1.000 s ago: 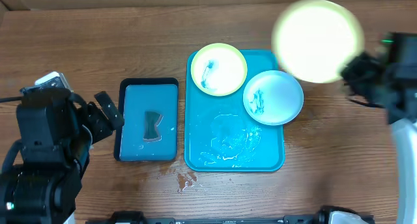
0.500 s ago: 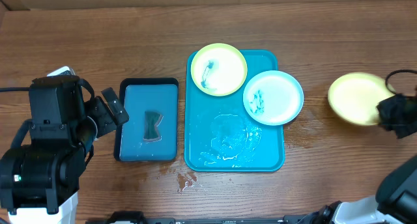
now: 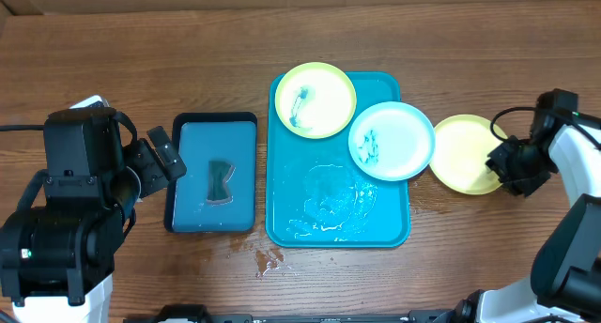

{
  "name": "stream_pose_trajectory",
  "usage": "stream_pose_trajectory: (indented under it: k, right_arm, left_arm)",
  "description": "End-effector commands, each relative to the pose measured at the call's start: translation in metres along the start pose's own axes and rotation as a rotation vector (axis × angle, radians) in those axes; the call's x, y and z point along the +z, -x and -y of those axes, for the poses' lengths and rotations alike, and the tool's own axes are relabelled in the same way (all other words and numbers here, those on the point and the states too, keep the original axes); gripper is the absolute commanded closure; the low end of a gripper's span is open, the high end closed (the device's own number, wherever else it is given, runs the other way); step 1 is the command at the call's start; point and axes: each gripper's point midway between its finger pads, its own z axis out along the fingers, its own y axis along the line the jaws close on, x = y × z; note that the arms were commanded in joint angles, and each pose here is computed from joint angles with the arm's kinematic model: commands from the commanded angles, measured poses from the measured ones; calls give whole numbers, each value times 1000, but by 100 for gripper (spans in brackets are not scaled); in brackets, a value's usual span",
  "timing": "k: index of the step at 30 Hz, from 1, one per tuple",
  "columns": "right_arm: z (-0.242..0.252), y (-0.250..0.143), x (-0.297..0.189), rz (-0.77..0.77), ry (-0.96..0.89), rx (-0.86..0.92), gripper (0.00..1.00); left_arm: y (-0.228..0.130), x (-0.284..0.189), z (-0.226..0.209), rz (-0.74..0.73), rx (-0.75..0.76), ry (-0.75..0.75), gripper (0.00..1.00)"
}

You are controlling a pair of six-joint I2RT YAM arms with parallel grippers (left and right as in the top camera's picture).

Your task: Clean dirty plates on tray and stack at the side

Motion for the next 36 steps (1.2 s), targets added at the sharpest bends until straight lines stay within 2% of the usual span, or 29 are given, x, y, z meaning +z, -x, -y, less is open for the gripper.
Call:
stream_pose_trajectory:
  k: [1,4,7,13,16,21,22,23,24,25,31,36]
  right_arm:
    - [-29,5,-33,81,131,-123,60]
    - [-72,-14,-50,65,340,-326,57]
    - [-97,-36,-53,29,426,-457,56]
    - [-121,-53,-22,120,337,-636,53]
    - [-120,-52,2,174,242,-633,42]
    - [-117,-55,37,188,188,-637,40]
    - [-116,-55,42,183,181,-636,52]
    - [-116,-55,44,177,178,-635,73]
    - [-115,-55,44,174,177,-634,88]
    - [-115,-56,42,171,180,-634,95]
    - [-119,-68,6,148,234,-639,96]
    - [-119,-99,-35,110,334,-674,96]
  left_arm:
    - [0,-2,1,-5,-11,-10,0]
    - [-4,-2,6,-26,-10,-42,0]
    - [-8,-3,16,-52,24,-101,0]
    - [-15,-3,31,-88,147,-188,0]
    - [-17,0,35,-106,175,-202,0]
    - [-20,6,34,-138,178,-190,0]
    - [-21,6,34,-142,178,-188,0]
    - [-21,7,34,-145,179,-187,0]
    - [-21,8,34,-150,179,-186,0]
    - [-22,9,34,-154,181,-184,0]
    - [-23,12,34,-171,188,-177,0]
    - [-25,17,34,-193,189,-169,0]
